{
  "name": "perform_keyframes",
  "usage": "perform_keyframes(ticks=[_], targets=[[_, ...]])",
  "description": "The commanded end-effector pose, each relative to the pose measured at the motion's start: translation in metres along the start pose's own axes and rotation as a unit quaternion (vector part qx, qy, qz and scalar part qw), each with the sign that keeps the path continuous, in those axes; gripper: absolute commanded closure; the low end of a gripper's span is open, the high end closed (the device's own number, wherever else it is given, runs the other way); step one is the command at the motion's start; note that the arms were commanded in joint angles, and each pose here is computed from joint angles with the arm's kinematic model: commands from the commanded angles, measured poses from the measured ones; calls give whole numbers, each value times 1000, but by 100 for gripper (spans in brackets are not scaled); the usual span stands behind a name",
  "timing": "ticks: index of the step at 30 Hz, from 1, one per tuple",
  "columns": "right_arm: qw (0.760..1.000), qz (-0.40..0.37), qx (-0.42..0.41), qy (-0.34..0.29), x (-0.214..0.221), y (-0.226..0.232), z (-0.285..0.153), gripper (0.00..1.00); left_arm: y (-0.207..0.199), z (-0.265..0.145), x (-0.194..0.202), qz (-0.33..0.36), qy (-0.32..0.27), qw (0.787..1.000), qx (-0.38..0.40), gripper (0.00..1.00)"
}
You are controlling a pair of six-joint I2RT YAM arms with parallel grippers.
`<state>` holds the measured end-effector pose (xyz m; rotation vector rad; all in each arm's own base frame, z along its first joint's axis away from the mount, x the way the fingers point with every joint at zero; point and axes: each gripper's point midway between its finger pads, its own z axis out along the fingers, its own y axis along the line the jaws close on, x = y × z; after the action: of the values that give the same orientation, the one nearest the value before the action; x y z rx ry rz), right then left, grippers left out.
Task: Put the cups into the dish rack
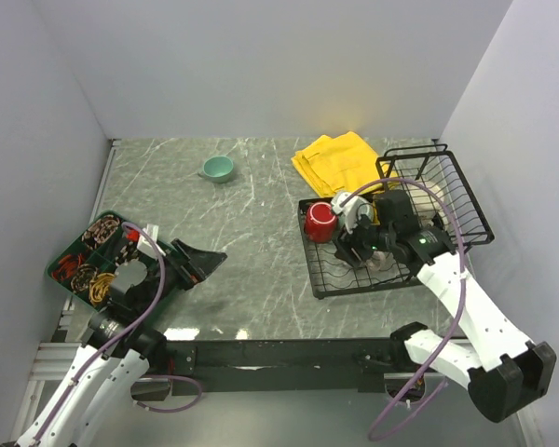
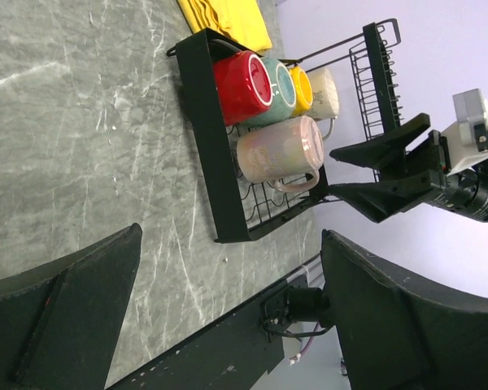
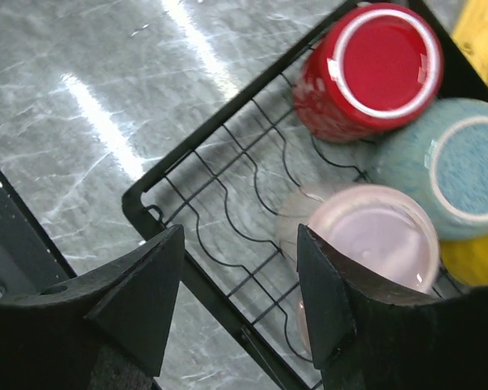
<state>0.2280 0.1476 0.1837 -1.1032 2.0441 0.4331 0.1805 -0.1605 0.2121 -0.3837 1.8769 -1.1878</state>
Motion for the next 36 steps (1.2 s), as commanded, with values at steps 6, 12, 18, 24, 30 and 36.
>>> perform_keyframes(ticks=[6, 12, 18, 24, 30, 36], targets=[[998, -28, 42, 33, -24, -13, 40, 64, -17, -1, -14, 19, -18, 1000, 17, 3], [990, -17, 118, 74, -25, -39, 58, 74, -14, -3, -14, 18, -22, 1000, 12, 4], [975, -50, 149, 158, 15, -49, 50, 77, -11, -4, -13, 19, -21, 1000, 9, 4], [963, -67, 185, 183, 38, -58, 35, 77, -12, 0, -11, 17, -16, 1000, 15, 4], [954, -57, 208, 208, 53, -70, 29, 77, -11, 5, -13, 15, -12, 1000, 2, 4], [967, -57, 158, 189, 56, -55, 31, 75, -10, 15, -19, 16, -9, 1000, -21, 3]])
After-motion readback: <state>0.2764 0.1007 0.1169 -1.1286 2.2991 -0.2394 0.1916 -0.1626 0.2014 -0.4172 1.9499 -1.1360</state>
